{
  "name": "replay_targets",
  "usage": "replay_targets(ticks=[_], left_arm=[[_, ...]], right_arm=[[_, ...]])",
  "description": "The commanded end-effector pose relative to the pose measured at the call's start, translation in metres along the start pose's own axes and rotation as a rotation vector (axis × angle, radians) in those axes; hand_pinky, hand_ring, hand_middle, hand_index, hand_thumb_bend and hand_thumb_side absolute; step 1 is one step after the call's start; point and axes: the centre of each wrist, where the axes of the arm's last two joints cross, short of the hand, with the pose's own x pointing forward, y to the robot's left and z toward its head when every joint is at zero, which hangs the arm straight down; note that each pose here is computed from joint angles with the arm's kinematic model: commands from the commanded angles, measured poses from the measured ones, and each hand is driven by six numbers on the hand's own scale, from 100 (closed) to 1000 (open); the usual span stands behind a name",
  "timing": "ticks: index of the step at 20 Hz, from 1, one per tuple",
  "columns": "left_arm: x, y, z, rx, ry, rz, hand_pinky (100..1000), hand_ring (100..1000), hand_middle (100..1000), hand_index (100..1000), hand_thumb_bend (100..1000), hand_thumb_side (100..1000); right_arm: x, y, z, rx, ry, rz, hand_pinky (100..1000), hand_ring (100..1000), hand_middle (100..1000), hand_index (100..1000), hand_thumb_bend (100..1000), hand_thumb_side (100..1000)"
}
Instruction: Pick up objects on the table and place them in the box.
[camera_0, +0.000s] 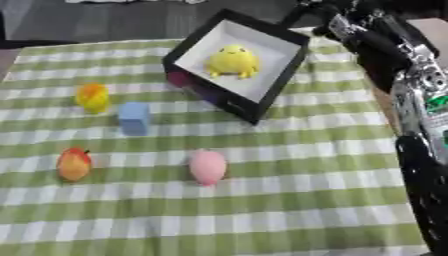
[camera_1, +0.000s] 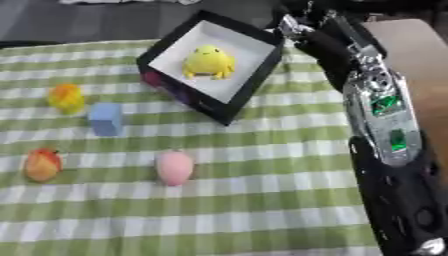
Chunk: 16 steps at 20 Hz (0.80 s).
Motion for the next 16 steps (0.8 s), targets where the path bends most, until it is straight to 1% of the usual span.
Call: replay_targets(ticks=[1,2,4,5,6,7,9,12,14,16], left_arm=[[0.007,0.031,-0.001,-0.15,0.035,-0.157,820,769,820,918,410,666],[0.007,0.034,-0.001,-0.199,0.056,-0.185,823,773,822,919,418,669],[0.004,0.036,-0.001,-0.278,0.102,-0.218,823,778,818,910,505,630],[0.003,0.036,-0.002,-0.309,0.123,-0.226,823,777,812,899,580,556],[0.002,0.034,-0.002,-0.334,0.142,-0.228,824,777,809,892,607,525],[0.0,0.033,-0.003,-0.352,0.159,-0.227,823,774,803,879,659,464],[-0.002,0.029,-0.004,-0.384,0.198,-0.228,822,772,798,869,701,423],[-0.006,0.022,-0.006,-0.426,0.253,-0.241,820,767,784,848,724,395],[-0.008,0.016,-0.008,-0.46,0.276,-0.245,815,756,769,831,717,400],[-0.009,0.009,-0.011,-0.505,0.286,-0.234,803,742,753,819,719,428]], right_arm=[[0.009,-0.005,0.001,-0.002,-0.025,0.038,955,737,783,814,223,390],[0.009,-0.005,0.001,-0.002,-0.026,0.039,955,736,782,814,220,388],[0.01,-0.005,0.001,-0.005,-0.03,0.038,954,733,779,811,222,381],[0.01,-0.005,0.001,-0.006,-0.031,0.036,953,732,779,811,222,380],[0.01,-0.004,0.001,-0.007,-0.032,0.035,953,732,778,811,223,380],[0.01,-0.004,0.001,-0.006,-0.032,0.035,953,732,778,811,223,380],[0.01,-0.003,0.001,-0.003,-0.032,0.034,953,732,778,810,224,380],[0.01,-0.003,0.0,0.001,-0.031,0.035,952,731,777,810,225,380],[0.009,-0.002,0.0,0.005,-0.03,0.035,952,730,777,810,227,379],[0.009,-0.001,0.0,0.009,-0.03,0.035,952,730,777,810,227,379]])
